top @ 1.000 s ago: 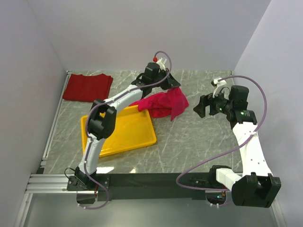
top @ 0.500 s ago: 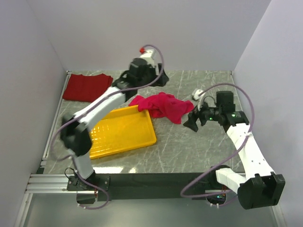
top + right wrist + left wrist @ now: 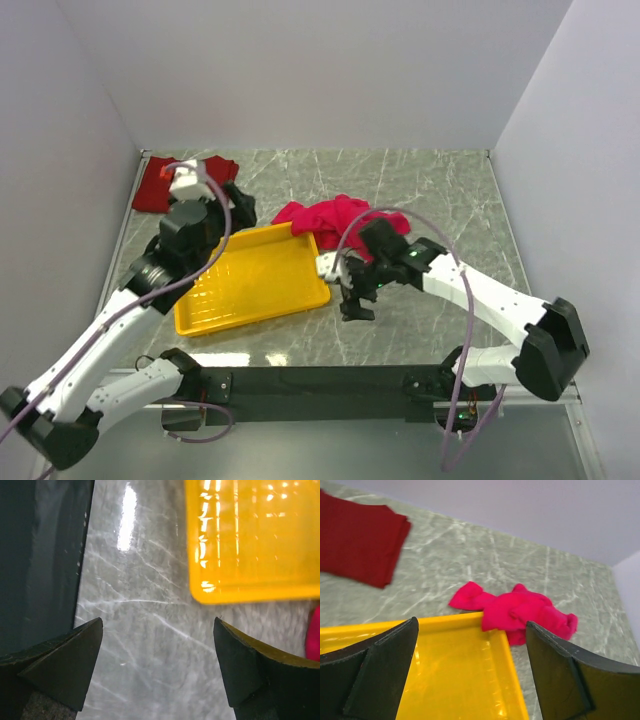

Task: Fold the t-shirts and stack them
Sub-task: Move the tshirt to the center of the board

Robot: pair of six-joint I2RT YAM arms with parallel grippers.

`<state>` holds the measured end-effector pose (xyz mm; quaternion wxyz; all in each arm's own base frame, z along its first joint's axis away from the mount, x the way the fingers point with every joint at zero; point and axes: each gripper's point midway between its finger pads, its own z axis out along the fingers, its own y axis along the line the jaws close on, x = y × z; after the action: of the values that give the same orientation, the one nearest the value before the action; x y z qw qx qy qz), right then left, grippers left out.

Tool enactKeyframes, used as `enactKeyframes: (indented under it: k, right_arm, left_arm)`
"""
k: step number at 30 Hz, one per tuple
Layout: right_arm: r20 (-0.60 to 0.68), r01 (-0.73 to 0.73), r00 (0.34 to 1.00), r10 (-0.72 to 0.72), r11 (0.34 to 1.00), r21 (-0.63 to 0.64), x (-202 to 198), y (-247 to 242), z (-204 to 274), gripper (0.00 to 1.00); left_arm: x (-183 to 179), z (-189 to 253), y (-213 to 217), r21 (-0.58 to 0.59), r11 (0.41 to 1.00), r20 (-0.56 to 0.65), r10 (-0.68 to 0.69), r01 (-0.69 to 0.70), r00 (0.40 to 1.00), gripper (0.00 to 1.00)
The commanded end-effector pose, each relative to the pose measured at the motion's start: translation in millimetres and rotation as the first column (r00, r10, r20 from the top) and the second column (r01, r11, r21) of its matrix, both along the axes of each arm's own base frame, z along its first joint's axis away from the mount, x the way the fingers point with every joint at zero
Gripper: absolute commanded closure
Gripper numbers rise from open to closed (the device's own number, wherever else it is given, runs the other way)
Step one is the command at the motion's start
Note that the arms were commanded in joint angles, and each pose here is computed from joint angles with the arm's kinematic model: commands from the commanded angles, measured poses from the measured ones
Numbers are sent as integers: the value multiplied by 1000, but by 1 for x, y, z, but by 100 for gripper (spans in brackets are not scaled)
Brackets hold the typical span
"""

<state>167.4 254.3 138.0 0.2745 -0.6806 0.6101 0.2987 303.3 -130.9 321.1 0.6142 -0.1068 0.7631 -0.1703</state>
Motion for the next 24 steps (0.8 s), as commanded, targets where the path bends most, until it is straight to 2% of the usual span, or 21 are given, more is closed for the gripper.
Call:
enactKeyframes:
  k: [1, 6, 10, 16, 24]
  right_arm:
    - [249, -142, 957, 149, 989, -45, 18, 29, 6, 3]
    - [301, -168, 937, 179, 984, -64, 33, 85, -7, 4]
    - [335, -206, 913, 230, 973, -107, 23, 121, -29, 4]
    - [334, -135, 925, 180, 979, -153, 34, 147, -60, 9]
    - [333, -100, 929, 160, 977, -189, 31, 164, -80, 31]
  left_arm:
    - [-19, 14, 37, -75, 988, 30, 140, -138, 990, 7]
    - [-35, 27, 56, -102, 976, 30, 198, -194, 980, 7]
    - [-50, 40, 69, -129, 969, 56, 219, -211, 974, 8]
    - [-71, 58, 91, -162, 954, 91, 268, -252, 959, 8]
    - [-80, 65, 101, -160, 951, 116, 285, -265, 951, 8]
